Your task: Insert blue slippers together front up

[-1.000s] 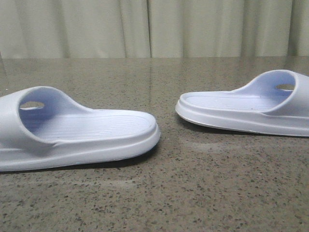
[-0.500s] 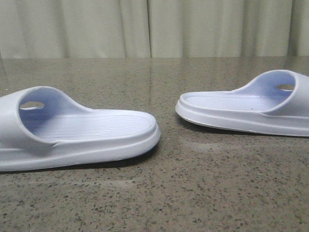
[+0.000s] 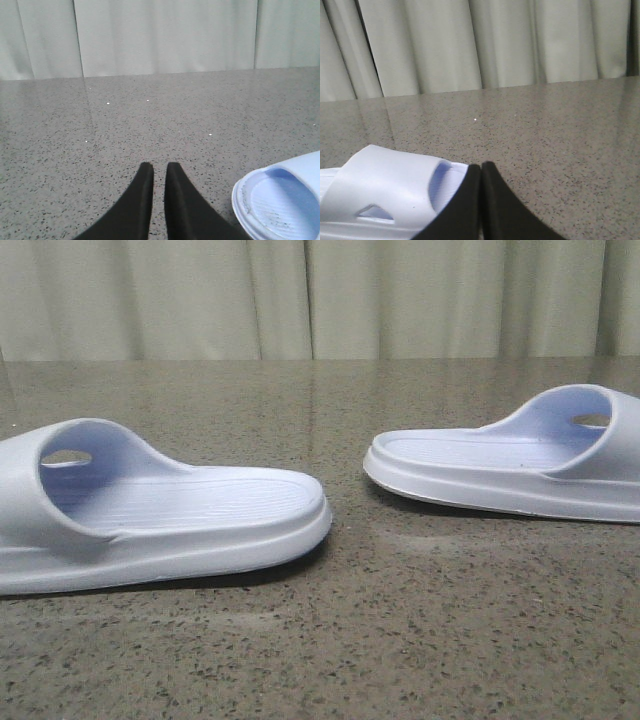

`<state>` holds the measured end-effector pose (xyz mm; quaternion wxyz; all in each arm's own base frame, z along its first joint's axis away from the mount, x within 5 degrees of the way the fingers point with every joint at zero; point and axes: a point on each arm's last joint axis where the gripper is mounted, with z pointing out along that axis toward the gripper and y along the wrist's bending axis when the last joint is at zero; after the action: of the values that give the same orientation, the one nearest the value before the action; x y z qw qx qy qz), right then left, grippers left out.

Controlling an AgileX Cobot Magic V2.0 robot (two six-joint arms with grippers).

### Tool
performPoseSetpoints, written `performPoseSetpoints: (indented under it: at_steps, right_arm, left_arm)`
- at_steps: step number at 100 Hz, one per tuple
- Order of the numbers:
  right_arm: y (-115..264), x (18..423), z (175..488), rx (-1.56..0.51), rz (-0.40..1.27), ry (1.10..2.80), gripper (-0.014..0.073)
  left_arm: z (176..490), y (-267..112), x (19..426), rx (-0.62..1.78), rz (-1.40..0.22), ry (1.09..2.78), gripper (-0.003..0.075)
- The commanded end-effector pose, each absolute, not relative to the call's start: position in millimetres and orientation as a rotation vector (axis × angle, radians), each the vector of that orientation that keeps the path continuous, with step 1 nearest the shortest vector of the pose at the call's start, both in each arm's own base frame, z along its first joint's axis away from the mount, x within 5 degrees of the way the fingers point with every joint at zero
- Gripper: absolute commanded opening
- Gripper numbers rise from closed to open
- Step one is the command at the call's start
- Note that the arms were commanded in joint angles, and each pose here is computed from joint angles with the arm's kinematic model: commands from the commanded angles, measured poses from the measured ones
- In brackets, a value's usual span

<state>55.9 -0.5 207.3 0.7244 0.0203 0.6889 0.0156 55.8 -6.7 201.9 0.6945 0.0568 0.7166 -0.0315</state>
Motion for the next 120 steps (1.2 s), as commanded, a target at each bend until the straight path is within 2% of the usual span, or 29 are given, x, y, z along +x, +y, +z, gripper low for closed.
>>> performPoseSetpoints:
  at_steps: [1, 32, 54, 66, 76, 85, 93, 103, 120]
  right_arm:
    - [0, 55, 208, 0.034, 0.023, 1.449, -0.0107]
    - [0, 55, 209, 0.033, 0.023, 1.438, -0.0107]
    - [0, 54, 211, 0.031, 0.025, 1.413, -0.0107]
    - [0, 54, 215, 0.027, 0.028, 1.361, -0.0107]
    - [0, 53, 219, 0.025, 0.029, 1.336, -0.0106]
    - [0, 52, 221, 0.029, 0.026, 1.372, -0.0106]
    - [-1, 51, 226, 0.049, 0.037, 1.418, -0.0106]
    - [0, 47, 242, 0.111, 0.113, 1.42, -0.0106]
    - [0, 39, 269, 0.115, 0.123, 1.474, -0.0106]
  left_arm:
    - [207, -7, 54, 0.107, -0.09, 1.498, 0.0016]
    - [208, -7, 54, 0.107, -0.09, 1.496, 0.0016]
    - [214, -7, 53, 0.069, -0.134, 1.432, 0.0016]
    - [214, -7, 53, -0.006, -0.215, 1.433, 0.0015]
    - [215, -6, 53, -0.135, -0.351, 1.421, 0.0015]
    - [219, -5, 52, -0.304, -0.532, 1.397, 0.0015]
    - [223, -6, 51, -0.358, -0.614, 1.402, 0.0015]
    - [233, -11, 48, -0.345, -0.679, 1.448, 0.0015]
    - [262, -17, 43, -0.295, -0.718, 1.488, 0.0015]
